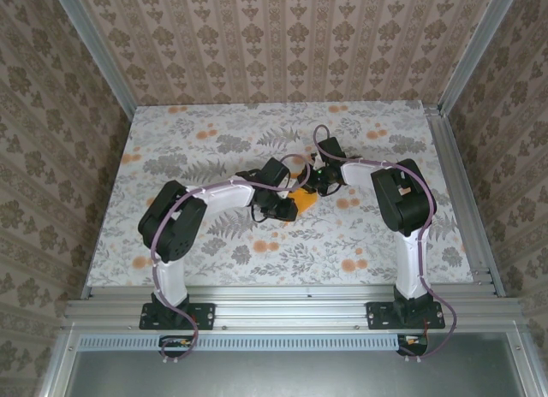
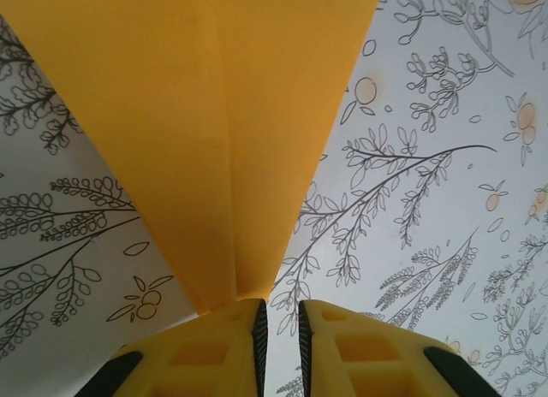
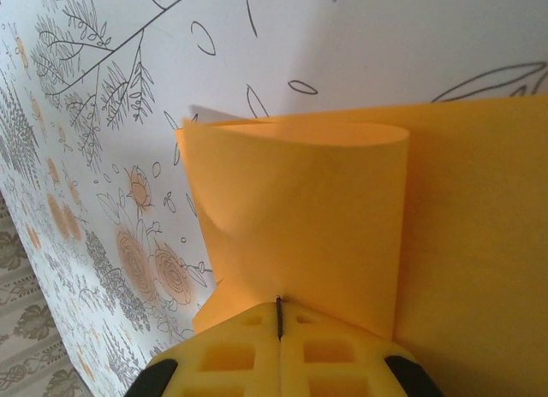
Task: Fold a paper plane with a square sheet of paper (pick it up from the middle)
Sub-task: Fourth fold the wing at the center of the table, then pick up the paper from the center of the table.
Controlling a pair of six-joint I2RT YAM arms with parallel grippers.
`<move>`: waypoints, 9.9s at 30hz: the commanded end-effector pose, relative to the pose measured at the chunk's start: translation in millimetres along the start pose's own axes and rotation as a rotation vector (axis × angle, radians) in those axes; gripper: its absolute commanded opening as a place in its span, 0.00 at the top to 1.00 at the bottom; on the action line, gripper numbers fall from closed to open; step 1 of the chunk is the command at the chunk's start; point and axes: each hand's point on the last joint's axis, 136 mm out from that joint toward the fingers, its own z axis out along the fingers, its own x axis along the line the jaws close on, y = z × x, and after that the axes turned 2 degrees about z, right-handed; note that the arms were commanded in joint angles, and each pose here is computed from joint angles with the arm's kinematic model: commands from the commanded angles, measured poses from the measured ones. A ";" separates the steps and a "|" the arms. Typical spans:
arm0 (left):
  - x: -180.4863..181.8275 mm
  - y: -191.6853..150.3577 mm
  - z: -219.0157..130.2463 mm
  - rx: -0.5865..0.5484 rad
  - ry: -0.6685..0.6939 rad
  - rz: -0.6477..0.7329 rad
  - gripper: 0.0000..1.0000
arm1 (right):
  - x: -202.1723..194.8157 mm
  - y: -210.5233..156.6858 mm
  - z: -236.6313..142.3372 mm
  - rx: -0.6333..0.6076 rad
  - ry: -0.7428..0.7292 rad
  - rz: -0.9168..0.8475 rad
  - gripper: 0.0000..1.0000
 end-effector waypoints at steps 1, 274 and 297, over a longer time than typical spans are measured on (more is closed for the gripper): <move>0.5 8.6 0.5 -0.013 0.011 0.025 0.81 | -47.1 -11.1 15.6 0.042 -0.135 0.056 0.94; 36.0 17.6 16.1 -0.013 -0.125 -0.021 0.99 | -6.5 -12.8 -16.9 -0.004 -0.006 -0.004 0.62; 45.8 7.3 22.1 0.017 -0.119 -0.018 1.00 | 25.5 -17.7 -9.0 0.018 0.095 -0.062 0.66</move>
